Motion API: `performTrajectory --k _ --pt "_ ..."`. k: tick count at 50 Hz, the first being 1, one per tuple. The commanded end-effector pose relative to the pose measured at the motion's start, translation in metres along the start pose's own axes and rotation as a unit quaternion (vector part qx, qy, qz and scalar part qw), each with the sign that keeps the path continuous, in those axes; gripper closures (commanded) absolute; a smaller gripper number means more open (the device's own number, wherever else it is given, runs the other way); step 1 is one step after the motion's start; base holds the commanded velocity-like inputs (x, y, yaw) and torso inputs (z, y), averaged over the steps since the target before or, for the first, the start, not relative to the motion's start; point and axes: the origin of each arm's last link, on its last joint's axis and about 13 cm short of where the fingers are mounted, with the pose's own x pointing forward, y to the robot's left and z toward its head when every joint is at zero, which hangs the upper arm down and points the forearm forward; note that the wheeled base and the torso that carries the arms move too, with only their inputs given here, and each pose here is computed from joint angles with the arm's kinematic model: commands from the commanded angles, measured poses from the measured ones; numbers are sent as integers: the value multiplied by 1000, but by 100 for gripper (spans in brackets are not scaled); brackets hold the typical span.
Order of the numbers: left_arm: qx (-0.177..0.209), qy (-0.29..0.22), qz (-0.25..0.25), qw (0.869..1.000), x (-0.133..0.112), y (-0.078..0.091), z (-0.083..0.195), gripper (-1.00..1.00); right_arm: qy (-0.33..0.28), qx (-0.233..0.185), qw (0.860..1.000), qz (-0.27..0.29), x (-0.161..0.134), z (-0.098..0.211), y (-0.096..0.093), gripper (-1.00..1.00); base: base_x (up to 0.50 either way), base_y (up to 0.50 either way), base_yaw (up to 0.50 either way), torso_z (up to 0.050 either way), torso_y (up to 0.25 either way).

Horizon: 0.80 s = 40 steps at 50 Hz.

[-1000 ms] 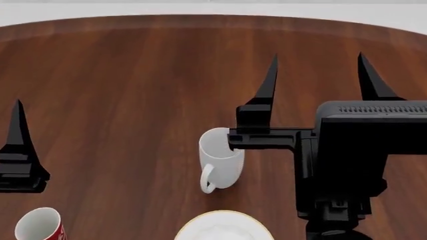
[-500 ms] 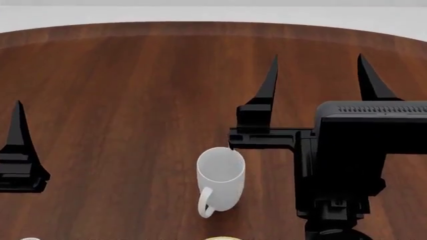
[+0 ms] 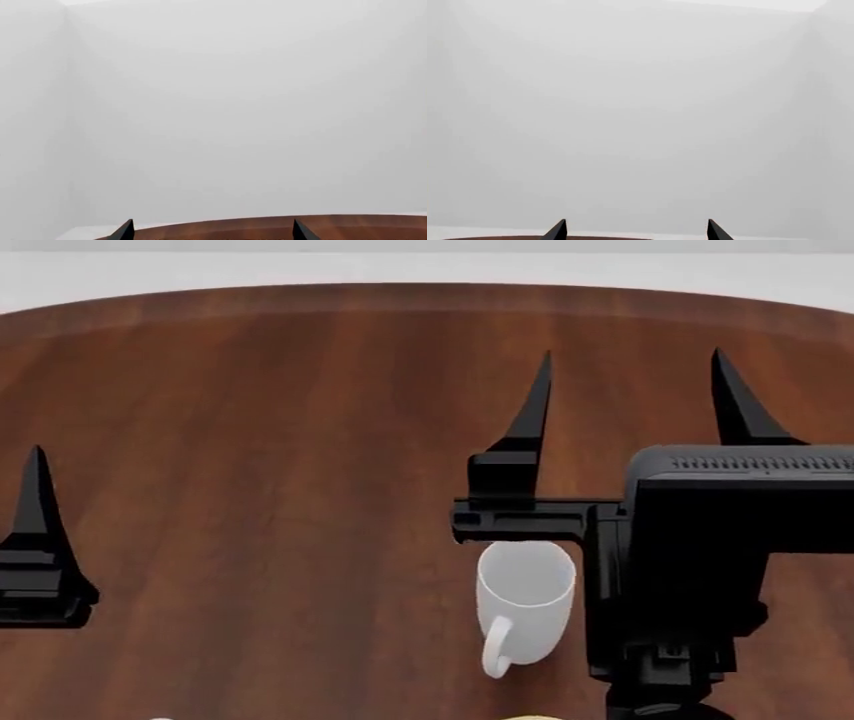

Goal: Put the white mug on the plate.

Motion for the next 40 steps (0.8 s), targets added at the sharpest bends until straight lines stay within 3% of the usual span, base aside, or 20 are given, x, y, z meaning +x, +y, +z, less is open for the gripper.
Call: performTrajectory --k 1,27,40 --pt "-2 1 -1 1000 1 0 -1 -100 2 1 1000 1 0 -1 0 -100 0 359 0 0 0" --pt "1 0 -8 1000 3 -5 1 -100 9 3 1000 -12 -6 -7 -9 -100 0 358 0 0 0" --pt "0 -1 -11 1000 3 -6 1 -100 10 -1 1000 -18 -8 -4 -12 -100 0 16 0 0 0"
